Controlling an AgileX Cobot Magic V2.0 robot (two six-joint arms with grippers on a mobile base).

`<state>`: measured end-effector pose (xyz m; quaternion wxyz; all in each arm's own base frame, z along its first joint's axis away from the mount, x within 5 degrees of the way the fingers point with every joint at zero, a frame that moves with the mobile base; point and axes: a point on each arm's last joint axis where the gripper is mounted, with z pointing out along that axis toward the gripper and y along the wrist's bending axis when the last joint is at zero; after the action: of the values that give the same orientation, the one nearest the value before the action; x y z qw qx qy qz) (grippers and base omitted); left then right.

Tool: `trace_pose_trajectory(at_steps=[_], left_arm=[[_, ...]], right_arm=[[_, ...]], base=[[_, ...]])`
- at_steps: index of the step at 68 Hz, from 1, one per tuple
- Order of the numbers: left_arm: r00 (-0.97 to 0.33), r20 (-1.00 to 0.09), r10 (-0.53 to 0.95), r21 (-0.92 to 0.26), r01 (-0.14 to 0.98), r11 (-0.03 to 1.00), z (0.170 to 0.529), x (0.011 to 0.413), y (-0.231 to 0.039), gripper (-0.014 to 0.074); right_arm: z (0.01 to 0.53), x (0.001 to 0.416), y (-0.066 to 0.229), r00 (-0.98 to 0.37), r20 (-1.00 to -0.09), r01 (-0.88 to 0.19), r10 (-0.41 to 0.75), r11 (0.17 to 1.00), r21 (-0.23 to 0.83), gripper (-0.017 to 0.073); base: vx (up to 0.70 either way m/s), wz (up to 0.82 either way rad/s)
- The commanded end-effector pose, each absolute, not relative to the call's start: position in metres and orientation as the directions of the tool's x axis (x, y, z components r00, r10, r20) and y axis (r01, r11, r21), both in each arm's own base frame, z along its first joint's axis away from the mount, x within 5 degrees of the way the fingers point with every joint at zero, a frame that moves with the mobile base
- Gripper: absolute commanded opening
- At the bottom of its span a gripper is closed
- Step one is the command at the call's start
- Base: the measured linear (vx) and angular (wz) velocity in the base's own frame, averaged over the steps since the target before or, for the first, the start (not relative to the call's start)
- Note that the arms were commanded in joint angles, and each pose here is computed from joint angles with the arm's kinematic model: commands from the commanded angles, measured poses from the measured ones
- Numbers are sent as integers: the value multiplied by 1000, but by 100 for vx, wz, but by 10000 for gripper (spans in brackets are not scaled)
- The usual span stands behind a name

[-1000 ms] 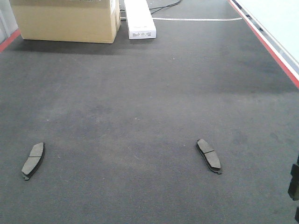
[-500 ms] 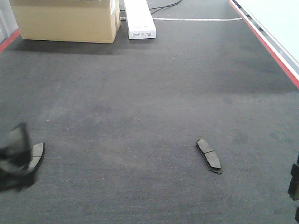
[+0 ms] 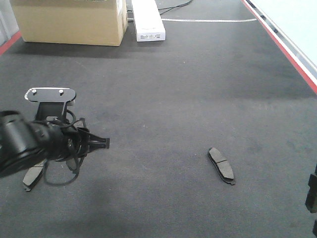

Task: Move and align brake pads A on conveyor
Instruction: 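Lower the left gripper and release its brake pad beside the nearest pad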

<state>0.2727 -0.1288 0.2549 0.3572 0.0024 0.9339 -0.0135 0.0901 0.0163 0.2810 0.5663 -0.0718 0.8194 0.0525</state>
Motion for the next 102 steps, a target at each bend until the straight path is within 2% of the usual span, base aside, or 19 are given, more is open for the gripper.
trace_pose_trajectory(at_steps=[1,6,14,19,28,35,44,54,68,83,102], left_arm=[[-719,-688,-101,-98,-46,994,262,294,-122,50],[-742,-655,-142,-136,-69,988,252,303,-118,52],[-775,-629,-62,-122,19,992,242,310,-125,57],[-797,-602,-47,-126,36,991,235,314,-129,59],[-826,-558,-79,-148,6,989,225,325,-136,71],[-858,-509,-71,-112,-16,994,215,335,-139,100],[-901,-430,-61,-50,-44,998,201,344,-141,188],[-929,-369,-14,1,-15,1000,193,352,-144,320],[-930,-367,13,-13,19,1000,194,353,-147,440],[-915,-403,19,-20,29,999,217,347,-144,452],[-835,-551,5,-76,56,996,289,322,-133,451]], right_arm=[[300,93,16,-227,-973,-172,-42,985,-3,-4],[300,93,16,-227,-973,-172,-42,985,-3,-4],[300,93,16,-227,-973,-172,-42,985,-3,-4],[300,93,16,-227,-973,-172,-42,985,-3,-4],[300,93,16,-227,-973,-172,-42,985,-3,-4],[300,93,16,-227,-973,-172,-42,985,-3,-4],[300,93,16,-227,-973,-172,-42,985,-3,-4],[300,93,16,-227,-973,-172,-42,985,-3,-4],[300,93,16,-227,-973,-172,-42,985,-3,-4],[300,93,16,-227,-973,-172,-42,985,-3,-4],[300,93,16,-227,-973,-172,-42,985,-3,-4]], base=[[0,0],[0,0],[0,0],[0,0],[0,0],[0,0],[0,0],[0,0],[0,0],[0,0],[0,0]])
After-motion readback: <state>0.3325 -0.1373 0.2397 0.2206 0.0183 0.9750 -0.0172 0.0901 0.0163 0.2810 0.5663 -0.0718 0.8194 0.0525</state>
